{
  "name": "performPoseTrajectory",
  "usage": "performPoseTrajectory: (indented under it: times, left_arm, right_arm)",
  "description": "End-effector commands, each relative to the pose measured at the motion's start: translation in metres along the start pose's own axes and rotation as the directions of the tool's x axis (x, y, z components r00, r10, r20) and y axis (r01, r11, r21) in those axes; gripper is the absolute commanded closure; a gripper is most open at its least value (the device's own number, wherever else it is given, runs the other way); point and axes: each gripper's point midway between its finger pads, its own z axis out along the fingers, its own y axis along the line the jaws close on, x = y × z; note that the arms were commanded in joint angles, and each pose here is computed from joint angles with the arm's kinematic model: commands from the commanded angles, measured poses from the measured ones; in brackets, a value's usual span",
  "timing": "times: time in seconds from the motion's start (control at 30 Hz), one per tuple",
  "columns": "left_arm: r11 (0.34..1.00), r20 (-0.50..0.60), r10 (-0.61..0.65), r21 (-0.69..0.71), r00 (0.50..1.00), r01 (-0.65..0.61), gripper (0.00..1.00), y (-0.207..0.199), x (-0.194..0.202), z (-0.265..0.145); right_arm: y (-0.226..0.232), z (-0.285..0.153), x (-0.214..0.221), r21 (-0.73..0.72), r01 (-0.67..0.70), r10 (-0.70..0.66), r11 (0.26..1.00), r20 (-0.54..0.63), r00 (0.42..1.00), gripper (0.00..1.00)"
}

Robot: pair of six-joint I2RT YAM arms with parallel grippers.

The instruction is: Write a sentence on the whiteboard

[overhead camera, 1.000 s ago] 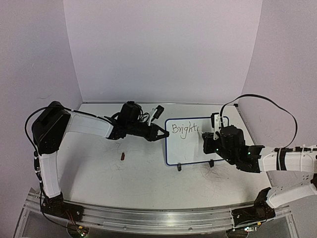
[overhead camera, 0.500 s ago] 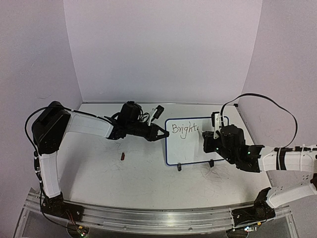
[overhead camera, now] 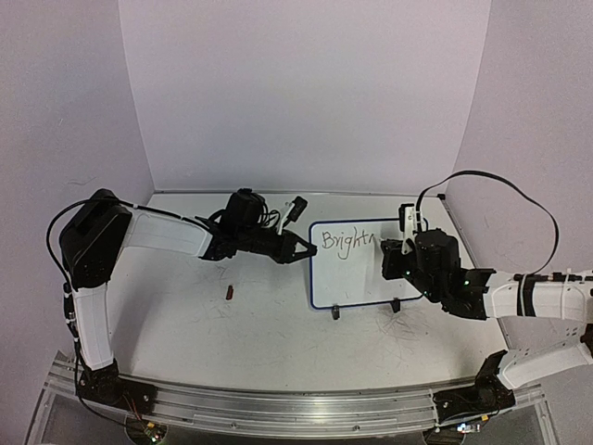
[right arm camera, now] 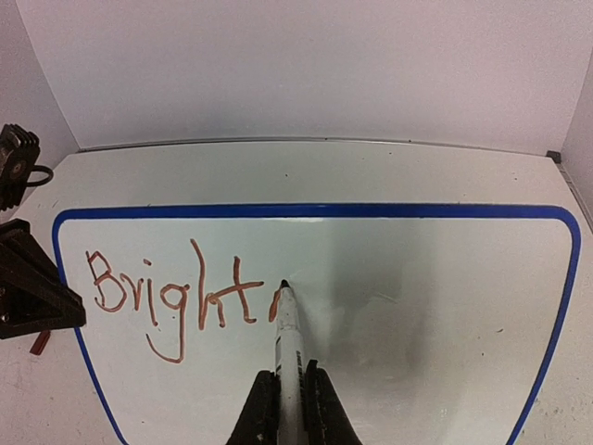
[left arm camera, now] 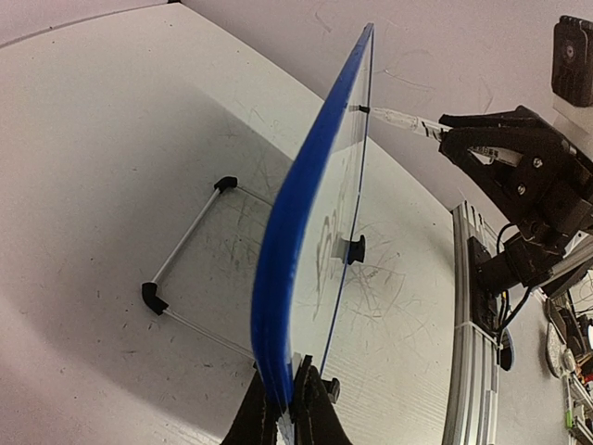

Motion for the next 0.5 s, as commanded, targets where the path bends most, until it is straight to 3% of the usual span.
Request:
performPoseTrajectory:
  times: [0.0, 0.47]
  left_arm:
    - [0.992, -0.091, -0.028, -0.125, 0.996, 0.016, 1.00, 0.026, 0.032, 0.007]
    - [0.992, -0.095, -0.031, -0.125, 0.995, 0.019, 1.00, 0.027, 0.035, 0.007]
  right_arm:
    - [-0.010, -0.001, -0.012, 0.048, -0.022, 0.021, 0.999, 0.020, 1.000, 1.00]
    - [-0.009, -0.007, 0.022, -0.005, -0.015, 0.015, 1.000, -0.076, 0.997, 1.00]
